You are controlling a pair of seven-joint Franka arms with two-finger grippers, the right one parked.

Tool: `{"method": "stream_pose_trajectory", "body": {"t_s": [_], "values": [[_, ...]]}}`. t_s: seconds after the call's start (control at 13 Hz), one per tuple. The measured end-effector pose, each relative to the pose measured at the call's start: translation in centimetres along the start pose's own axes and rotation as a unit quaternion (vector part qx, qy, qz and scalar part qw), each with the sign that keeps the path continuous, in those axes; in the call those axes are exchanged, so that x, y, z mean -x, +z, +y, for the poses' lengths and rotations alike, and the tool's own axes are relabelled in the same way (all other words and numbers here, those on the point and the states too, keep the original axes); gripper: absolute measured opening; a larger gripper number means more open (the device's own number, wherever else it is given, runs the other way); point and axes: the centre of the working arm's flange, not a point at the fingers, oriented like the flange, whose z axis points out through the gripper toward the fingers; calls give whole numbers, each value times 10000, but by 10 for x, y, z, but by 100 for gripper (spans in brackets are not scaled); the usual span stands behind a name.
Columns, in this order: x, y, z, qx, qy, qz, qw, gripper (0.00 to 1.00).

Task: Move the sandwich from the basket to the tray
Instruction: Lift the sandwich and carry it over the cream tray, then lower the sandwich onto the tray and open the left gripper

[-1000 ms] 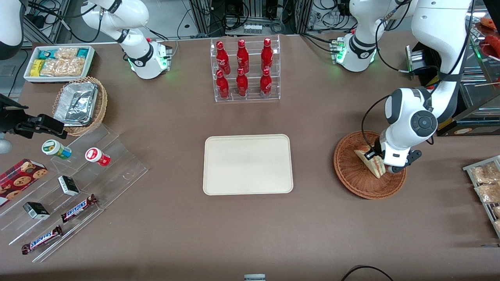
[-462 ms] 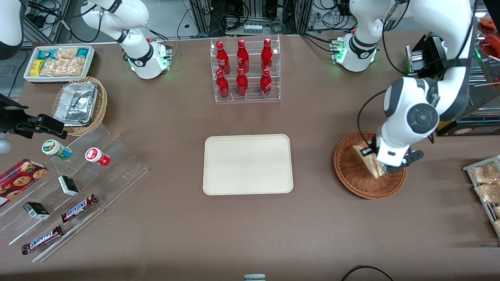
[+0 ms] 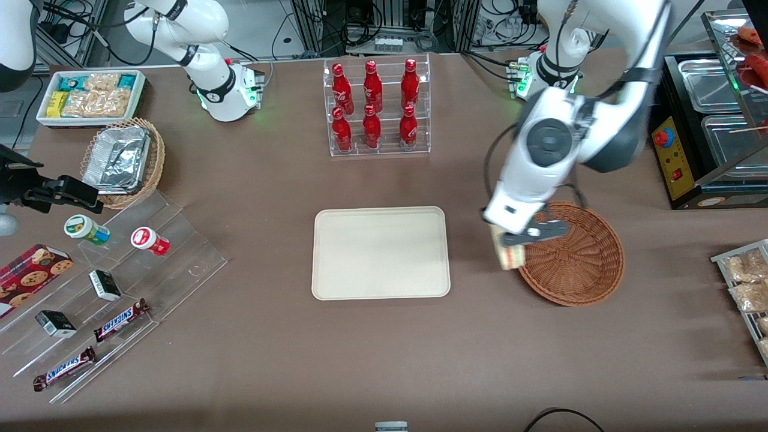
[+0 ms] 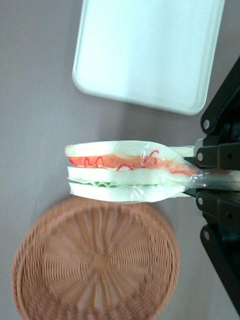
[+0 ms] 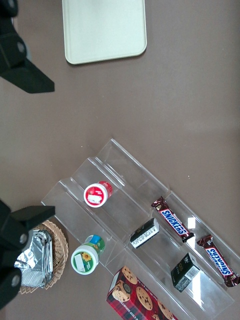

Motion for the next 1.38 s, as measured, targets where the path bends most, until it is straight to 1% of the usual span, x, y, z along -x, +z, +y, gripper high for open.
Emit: {"method": "stream_pose_trajectory", "body": {"t_s": [0.08,0.23,0.38,0.62,0.85,1.15,1.38], "values": [[4,5,27,86,141,-39,9999,15],[8,21,74,168,383,-82,9991,15],[7,40,109,225,564,-59,9981,15],[9,76,149,429,821,-27,9957,15],[9,110,167,573,998,-2,9934,15],[7,128,174,642,1224,-113,9903,15],[7,141,174,618,1285,-197,9896,15]]}}
